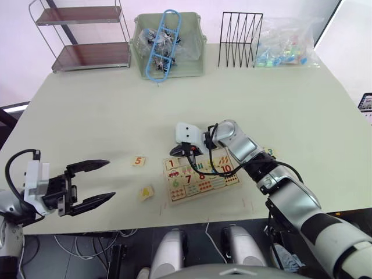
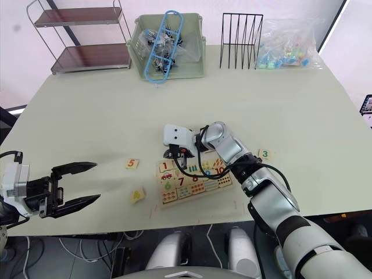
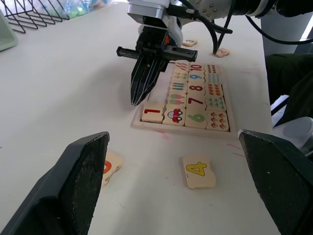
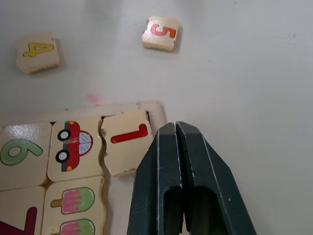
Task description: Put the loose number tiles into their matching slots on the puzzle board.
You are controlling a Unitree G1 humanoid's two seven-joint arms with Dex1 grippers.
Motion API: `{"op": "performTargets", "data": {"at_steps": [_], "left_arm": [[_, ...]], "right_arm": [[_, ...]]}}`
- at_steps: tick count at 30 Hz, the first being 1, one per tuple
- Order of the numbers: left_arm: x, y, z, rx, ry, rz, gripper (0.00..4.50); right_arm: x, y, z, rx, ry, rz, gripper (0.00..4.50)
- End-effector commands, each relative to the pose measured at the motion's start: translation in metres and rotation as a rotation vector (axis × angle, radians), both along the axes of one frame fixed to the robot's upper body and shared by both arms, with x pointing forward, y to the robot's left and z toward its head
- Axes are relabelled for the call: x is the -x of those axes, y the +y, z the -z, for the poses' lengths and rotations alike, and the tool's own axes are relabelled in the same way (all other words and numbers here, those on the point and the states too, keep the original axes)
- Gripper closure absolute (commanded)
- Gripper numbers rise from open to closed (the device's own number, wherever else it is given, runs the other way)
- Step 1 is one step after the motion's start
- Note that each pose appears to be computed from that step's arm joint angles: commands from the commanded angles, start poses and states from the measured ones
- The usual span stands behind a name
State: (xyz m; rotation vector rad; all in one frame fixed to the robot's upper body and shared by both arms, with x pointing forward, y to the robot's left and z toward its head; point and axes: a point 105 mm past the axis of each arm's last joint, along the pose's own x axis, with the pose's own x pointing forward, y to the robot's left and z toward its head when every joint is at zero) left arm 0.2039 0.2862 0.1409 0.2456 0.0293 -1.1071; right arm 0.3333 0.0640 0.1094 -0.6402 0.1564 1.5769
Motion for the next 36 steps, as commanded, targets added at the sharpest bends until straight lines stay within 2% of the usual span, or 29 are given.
{"op": "performTargets", "data": {"at_steps": [1,36], "left_arm": [[0.0019,0.0026,-0.0060,-0.013,-0.036,0.004,0.00],[0.0038,0.0081,-0.0026,-0.015,-0.030,0.001,0.00]], "right_arm": [[0.0028,0.0056,-0.0080,-0.024,-0.030,-0.031,4.48],[0.0087,0.0018,0.0008,0.010,0.005,-0.057,4.48]]}}
